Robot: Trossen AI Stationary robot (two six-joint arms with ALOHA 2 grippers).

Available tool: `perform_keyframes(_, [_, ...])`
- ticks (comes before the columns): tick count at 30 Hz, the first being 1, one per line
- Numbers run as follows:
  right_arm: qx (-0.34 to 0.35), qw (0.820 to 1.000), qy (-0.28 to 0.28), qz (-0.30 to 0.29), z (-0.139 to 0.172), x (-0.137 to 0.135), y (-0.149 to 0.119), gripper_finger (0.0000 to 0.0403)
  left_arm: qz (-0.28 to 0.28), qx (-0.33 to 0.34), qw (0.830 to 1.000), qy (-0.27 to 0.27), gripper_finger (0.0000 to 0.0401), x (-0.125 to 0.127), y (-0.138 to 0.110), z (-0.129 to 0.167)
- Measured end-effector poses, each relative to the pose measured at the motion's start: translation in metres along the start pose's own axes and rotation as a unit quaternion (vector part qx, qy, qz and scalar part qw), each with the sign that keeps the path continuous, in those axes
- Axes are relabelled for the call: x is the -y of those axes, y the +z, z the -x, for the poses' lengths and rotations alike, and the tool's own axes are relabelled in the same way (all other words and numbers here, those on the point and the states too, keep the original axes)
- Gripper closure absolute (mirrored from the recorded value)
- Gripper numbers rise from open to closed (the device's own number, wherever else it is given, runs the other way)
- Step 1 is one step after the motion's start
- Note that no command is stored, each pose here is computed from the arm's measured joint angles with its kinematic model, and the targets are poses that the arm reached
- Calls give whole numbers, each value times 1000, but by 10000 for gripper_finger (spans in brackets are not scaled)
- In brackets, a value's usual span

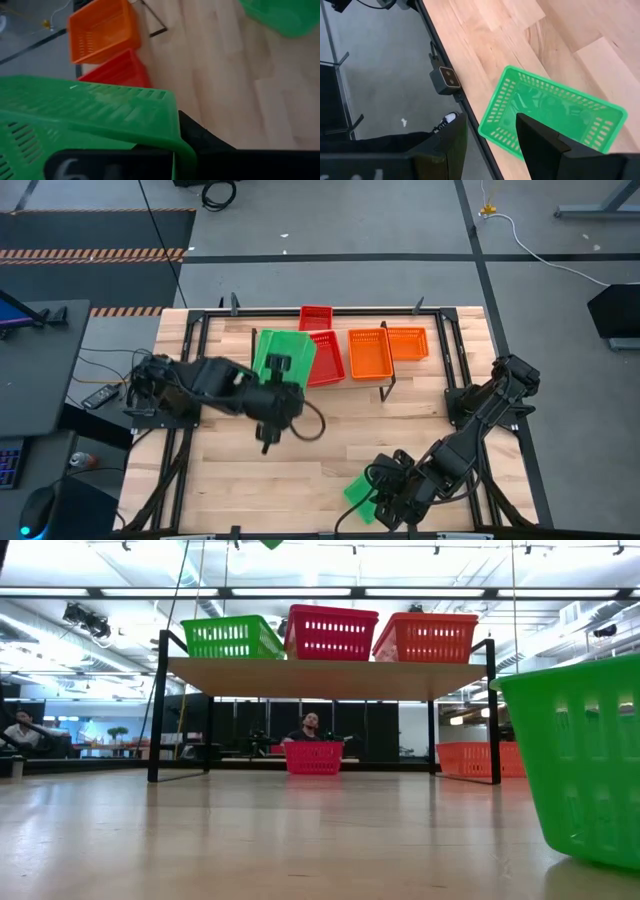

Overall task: Stack baskets on shelf by color
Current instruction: Stack the left green bin on top of the other green bin on the shelf

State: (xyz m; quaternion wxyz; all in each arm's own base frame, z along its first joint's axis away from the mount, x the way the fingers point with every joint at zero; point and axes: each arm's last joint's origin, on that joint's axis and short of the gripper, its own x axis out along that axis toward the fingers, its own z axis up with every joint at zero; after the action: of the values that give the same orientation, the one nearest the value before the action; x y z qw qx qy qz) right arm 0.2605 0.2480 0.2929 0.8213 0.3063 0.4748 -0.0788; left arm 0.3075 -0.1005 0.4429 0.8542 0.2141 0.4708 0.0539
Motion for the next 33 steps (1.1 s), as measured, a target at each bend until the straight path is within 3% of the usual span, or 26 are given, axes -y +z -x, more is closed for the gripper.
perform_keyframes(5, [0, 1000, -5, -3, -1, 1, 2, 229, 1, -20, 1000, -4, 391, -29, -10, -8])
perform_keyframes(10, [0, 1000, -12, -6, -1, 3, 4, 229, 14, -81, 996, -21, 391, -45, -36, -26])
perform_keyframes(23, [-2, 1000, -16, -10, -2, 5, 8, 229, 19, -202, 978, -48, 390, -50, -75, -77])
perform_keyframes(27, [-5, 1000, -15, -10, -2, 5, 7, 229, 29, -209, 976, -45, 390, -54, -79, -86])
perform_keyframes(33, [-14, 1000, -13, -10, -2, 5, 7, 229, 24, -165, 985, -42, 390, -62, -72, -92])
